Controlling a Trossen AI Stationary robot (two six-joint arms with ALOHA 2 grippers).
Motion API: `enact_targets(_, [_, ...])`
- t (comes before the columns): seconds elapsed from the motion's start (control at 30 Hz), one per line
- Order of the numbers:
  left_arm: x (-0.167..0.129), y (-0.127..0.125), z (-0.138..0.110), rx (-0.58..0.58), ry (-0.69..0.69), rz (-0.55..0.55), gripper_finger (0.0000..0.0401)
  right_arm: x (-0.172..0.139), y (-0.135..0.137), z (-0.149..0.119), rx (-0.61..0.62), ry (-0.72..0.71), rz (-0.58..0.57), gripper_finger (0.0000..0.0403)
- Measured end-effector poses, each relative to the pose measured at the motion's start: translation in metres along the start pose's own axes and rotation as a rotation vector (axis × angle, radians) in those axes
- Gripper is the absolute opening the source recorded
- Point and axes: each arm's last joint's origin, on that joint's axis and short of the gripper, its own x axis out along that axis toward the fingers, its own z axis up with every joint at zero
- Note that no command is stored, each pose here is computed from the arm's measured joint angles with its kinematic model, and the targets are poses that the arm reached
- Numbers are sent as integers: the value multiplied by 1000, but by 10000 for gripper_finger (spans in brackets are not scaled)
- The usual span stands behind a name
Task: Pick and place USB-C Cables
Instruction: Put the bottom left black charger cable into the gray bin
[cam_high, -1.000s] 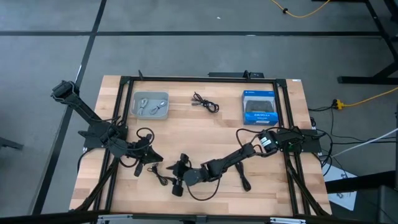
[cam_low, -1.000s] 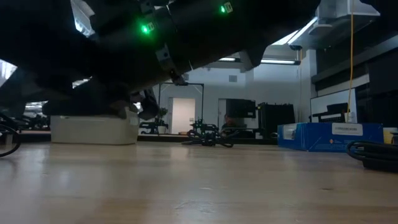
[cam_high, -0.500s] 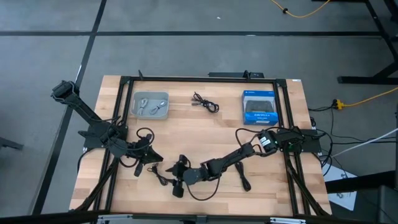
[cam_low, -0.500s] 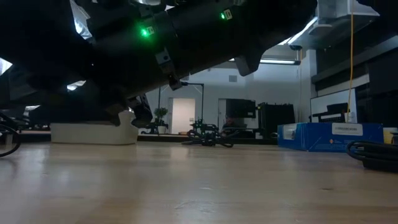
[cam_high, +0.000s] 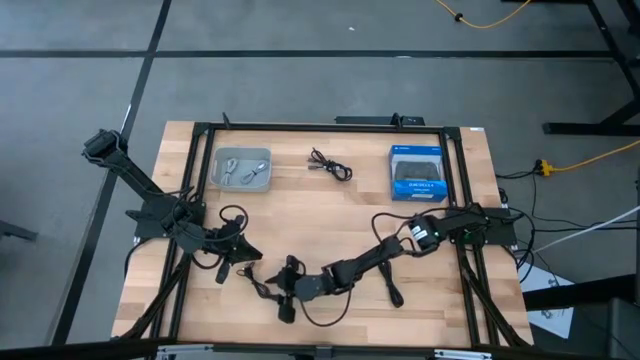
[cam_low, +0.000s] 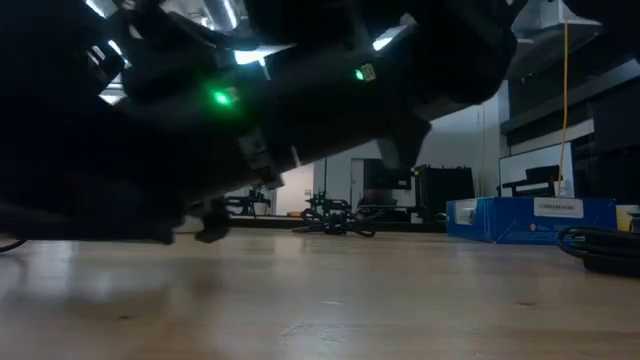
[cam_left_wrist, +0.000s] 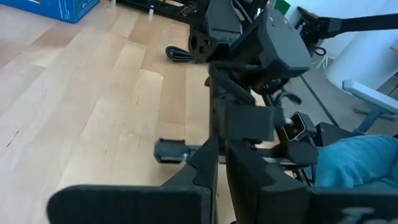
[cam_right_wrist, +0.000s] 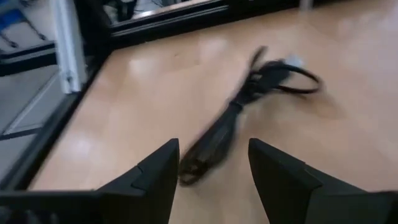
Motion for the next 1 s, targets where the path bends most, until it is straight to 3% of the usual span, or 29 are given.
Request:
enact_targets(0.2, [0,0,0,-3,-4,-2,25,24,9,-5,-32,28,72,196])
enact_targets(0.33, [0,0,0,-4,-5,-3,25,37,13,-5,-54,93,43,184])
enact_targets(0.53, [0,0,1,-4,-5,-3,25,44,16,1,-62,134,8,124])
enact_targets(0.73, [0,0,1,-4,-5,-3,25,44,15,3,-86,151,-10,15])
enact_targets(1.0, [0,0,1,-4,-4,-4,25,43,16,3,-102,154,-30,3])
